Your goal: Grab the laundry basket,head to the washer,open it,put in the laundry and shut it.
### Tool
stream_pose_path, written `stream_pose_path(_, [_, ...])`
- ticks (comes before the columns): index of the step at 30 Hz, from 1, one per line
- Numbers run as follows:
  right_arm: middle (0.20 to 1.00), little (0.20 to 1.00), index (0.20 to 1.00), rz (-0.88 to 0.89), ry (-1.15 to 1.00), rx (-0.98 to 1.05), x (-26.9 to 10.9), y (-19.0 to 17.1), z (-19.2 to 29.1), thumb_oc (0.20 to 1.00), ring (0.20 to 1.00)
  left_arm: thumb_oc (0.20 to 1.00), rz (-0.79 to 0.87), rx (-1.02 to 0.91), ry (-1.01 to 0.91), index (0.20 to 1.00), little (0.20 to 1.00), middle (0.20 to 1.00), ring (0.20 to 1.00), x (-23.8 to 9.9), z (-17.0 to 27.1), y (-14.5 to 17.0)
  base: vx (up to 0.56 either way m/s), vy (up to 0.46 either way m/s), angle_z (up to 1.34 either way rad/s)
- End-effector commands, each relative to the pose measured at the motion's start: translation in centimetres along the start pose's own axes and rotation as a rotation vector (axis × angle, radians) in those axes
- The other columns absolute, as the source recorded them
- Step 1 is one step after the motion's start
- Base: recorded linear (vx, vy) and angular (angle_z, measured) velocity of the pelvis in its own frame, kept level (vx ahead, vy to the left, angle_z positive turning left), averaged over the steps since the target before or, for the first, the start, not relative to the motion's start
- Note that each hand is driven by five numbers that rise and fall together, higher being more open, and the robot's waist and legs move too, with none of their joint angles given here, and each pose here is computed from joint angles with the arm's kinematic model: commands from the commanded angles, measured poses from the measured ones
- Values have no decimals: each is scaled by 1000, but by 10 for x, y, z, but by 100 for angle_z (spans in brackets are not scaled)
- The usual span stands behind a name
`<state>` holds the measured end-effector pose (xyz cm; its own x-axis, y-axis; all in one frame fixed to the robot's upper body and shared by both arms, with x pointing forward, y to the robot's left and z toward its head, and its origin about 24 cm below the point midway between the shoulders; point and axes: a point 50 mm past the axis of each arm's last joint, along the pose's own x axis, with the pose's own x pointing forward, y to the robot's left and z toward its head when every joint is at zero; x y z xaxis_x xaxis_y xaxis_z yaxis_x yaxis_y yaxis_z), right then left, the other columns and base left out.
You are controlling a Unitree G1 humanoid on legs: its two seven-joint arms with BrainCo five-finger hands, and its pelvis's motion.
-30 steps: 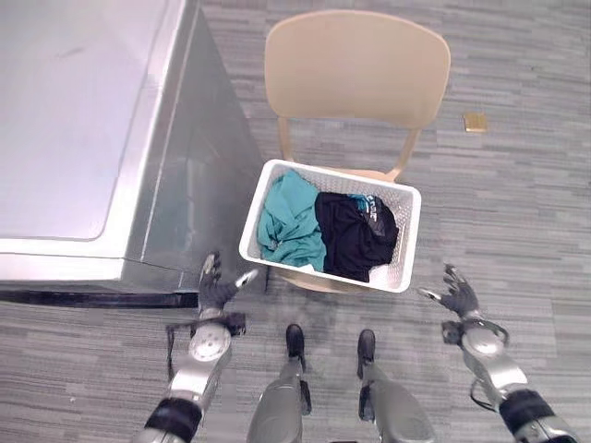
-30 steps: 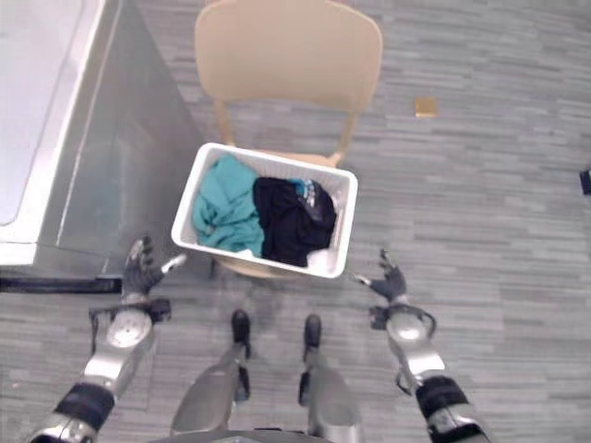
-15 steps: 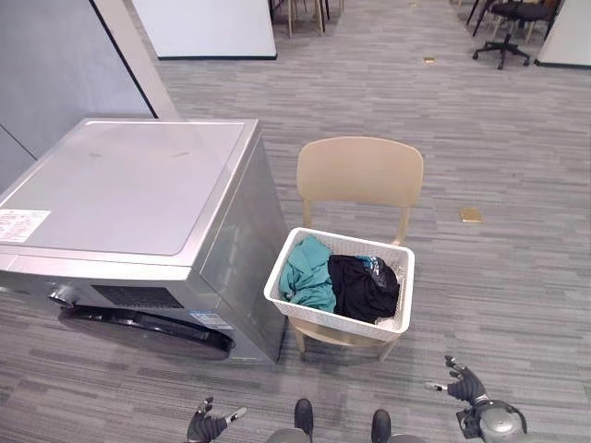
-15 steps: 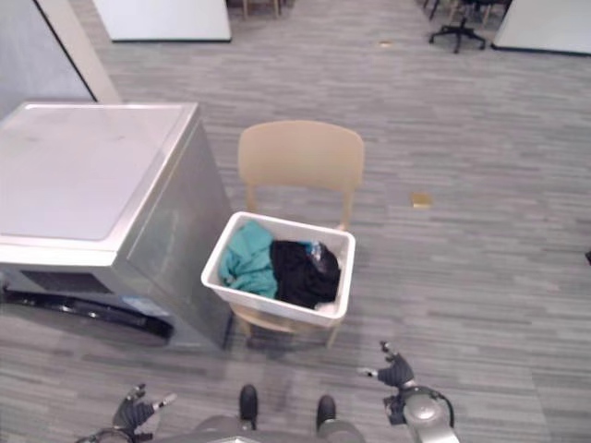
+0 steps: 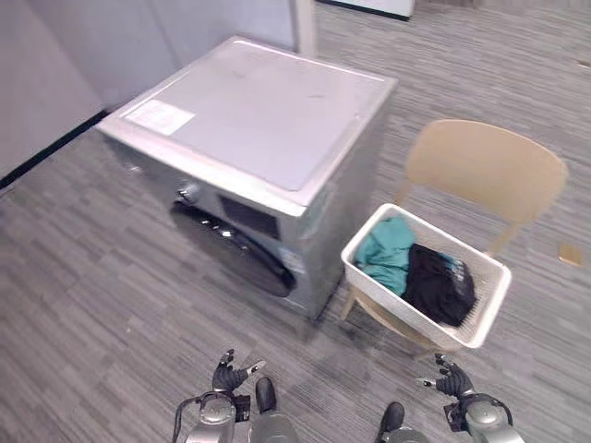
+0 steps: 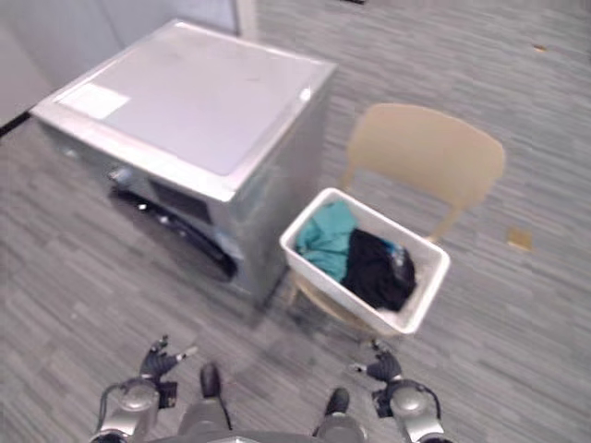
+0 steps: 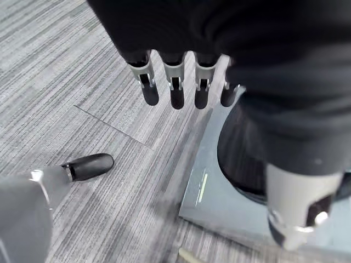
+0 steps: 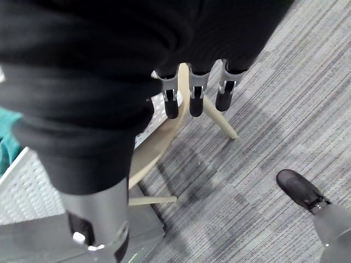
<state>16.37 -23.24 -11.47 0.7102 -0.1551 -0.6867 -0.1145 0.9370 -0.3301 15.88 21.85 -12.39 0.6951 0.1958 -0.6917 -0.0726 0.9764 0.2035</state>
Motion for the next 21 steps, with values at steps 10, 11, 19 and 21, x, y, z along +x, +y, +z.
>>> stream_pose_path(10, [1000,1000,1000,91,-180,-20,12,31,57,1000,1000,1000,90,136,-120,1000,1000,1000,1000,7,34,35,91,203,34])
stream_pose_path(11, [1000,1000,1000,105,-185,-36,11,34,58,1000,1000,1000,82,140,-120,1000,1000,1000,1000,7,34,34,65,23,50])
stream_pose_path(19, [1000,1000,1000,216,-273,-133,9,65,83,1000,1000,1000,3,155,-28,1000,1000,1000,1000,2,5,7,99,-22,63])
stream_pose_path(21, [1000,1000,1000,218,-323,-134,7,67,93,1000,1000,1000,3,164,-9,1000,1000,1000,1000,0,-1,8,70,-4,31])
